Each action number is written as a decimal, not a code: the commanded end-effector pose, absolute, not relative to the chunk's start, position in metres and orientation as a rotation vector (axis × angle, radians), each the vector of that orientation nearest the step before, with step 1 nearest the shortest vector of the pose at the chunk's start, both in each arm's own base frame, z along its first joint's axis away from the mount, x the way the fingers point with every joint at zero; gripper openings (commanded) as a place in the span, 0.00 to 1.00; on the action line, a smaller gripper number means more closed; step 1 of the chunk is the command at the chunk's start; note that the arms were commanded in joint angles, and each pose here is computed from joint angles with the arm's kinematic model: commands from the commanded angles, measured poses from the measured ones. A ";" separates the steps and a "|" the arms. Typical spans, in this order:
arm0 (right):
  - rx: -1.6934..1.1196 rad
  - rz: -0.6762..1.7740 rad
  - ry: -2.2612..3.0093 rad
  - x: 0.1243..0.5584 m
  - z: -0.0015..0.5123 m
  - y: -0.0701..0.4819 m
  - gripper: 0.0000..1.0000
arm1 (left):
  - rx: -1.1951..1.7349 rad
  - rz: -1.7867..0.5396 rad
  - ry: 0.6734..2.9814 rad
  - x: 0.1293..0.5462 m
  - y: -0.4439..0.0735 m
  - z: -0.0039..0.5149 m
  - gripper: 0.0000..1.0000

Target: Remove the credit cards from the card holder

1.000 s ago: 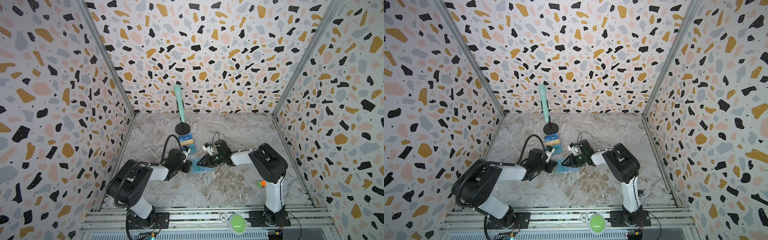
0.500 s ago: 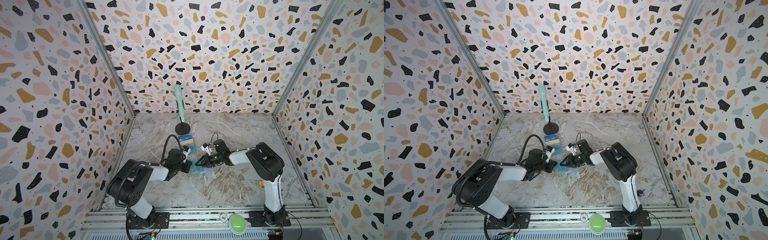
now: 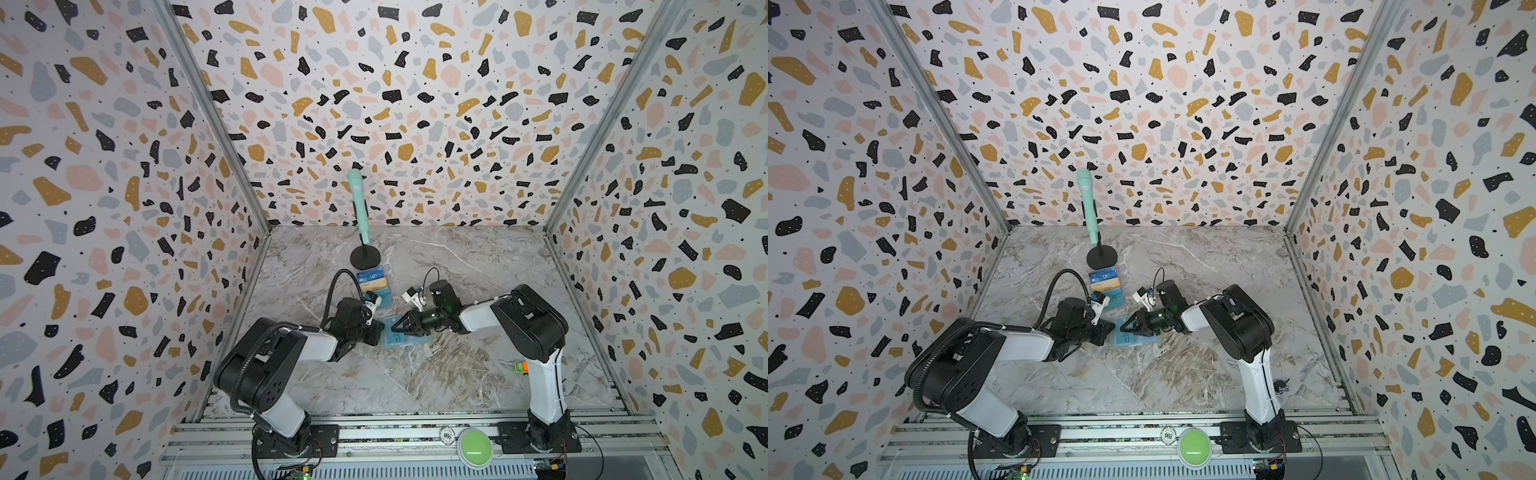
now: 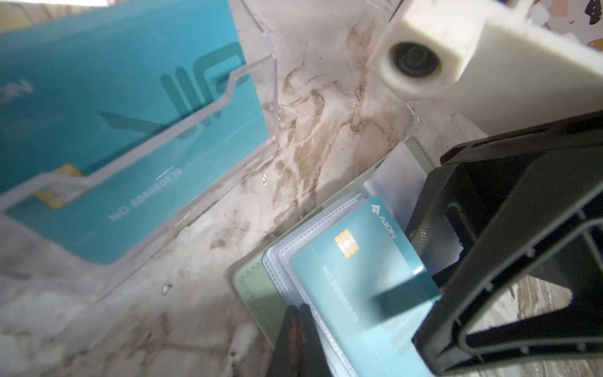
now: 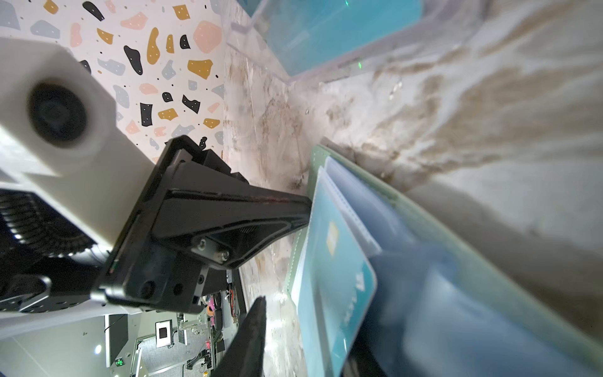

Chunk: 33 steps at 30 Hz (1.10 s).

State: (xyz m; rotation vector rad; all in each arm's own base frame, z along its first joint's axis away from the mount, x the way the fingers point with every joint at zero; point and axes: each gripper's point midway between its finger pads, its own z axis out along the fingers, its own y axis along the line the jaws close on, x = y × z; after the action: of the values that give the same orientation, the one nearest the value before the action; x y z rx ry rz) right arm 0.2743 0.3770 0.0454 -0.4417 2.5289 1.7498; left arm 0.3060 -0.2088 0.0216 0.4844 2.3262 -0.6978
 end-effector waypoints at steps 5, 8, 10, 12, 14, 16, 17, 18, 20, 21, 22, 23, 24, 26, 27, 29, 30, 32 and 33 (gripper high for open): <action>-0.483 1.801 2.438 0.275 0.070 0.372 0.33 | 0.486 -0.666 2.441 0.292 -0.201 -0.004 0.00; -0.472 1.809 2.430 0.276 0.071 0.368 0.33 | 0.489 -0.657 2.447 0.292 -0.201 -0.005 0.00; -0.467 1.822 2.422 0.276 0.073 0.367 0.33 | 0.490 -0.652 2.447 0.292 -0.200 -0.005 0.00; -0.461 1.835 2.411 0.277 0.075 0.365 0.33 | 0.492 -0.652 2.450 0.292 -0.200 -0.006 0.00; -0.460 1.837 2.400 0.278 0.077 0.364 0.32 | 0.494 -0.652 2.453 0.293 -0.201 -0.006 0.00; -0.458 1.839 2.395 0.278 0.079 0.362 0.32 | 0.496 -0.649 2.454 0.293 -0.201 -0.006 0.00; -0.458 1.839 2.391 0.278 0.080 0.362 0.32 | 0.497 -0.648 2.454 0.293 -0.200 -0.006 0.00; -0.459 1.841 2.389 0.277 0.081 0.362 0.32 | 0.497 -0.648 2.454 0.293 -0.200 -0.006 0.00; -0.459 1.842 2.383 0.277 0.083 0.360 0.31 | 0.497 -0.646 2.456 0.292 -0.200 -0.006 0.00; -0.457 1.842 2.383 0.277 0.083 0.359 0.31 | 0.497 -0.645 2.453 0.293 -0.200 -0.006 0.00; -0.456 1.839 2.380 0.278 0.084 0.358 0.30 | 0.498 -0.645 2.455 0.293 -0.200 -0.006 0.00; -0.451 1.838 2.380 0.278 0.084 0.357 0.30 | 0.498 -0.645 2.455 0.293 -0.200 -0.006 0.00; -0.445 1.835 2.382 0.279 0.084 0.355 0.30 | 0.499 -0.645 2.455 0.292 -0.200 -0.006 0.00; -0.435 1.824 2.385 0.281 0.083 0.352 0.28 | 0.499 -0.644 2.453 0.293 -0.200 -0.005 0.00; -0.429 1.816 2.391 0.281 0.082 0.351 0.28 | 0.498 -0.643 2.455 0.293 -0.200 -0.006 0.00; -0.422 1.799 2.399 0.283 0.080 0.348 0.28 | 0.498 -0.643 2.456 0.293 -0.200 -0.006 0.00; -0.421 1.787 2.405 0.283 0.079 0.347 0.27 | 0.500 -0.643 2.455 0.292 -0.200 -0.006 0.00; -0.415 1.770 2.415 0.284 0.077 0.345 0.26 | 0.500 -0.643 2.456 0.293 -0.200 -0.006 0.00; -0.410 1.763 2.420 0.284 0.076 0.345 0.25 | 0.503 -0.642 2.454 0.293 -0.200 -0.005 0.00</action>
State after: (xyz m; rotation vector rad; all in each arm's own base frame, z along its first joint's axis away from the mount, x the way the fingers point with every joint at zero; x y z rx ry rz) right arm 0.2830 0.3480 0.0618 -0.3749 2.4599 1.7844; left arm 0.3078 -0.2090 0.0211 0.4949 2.3335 -0.6872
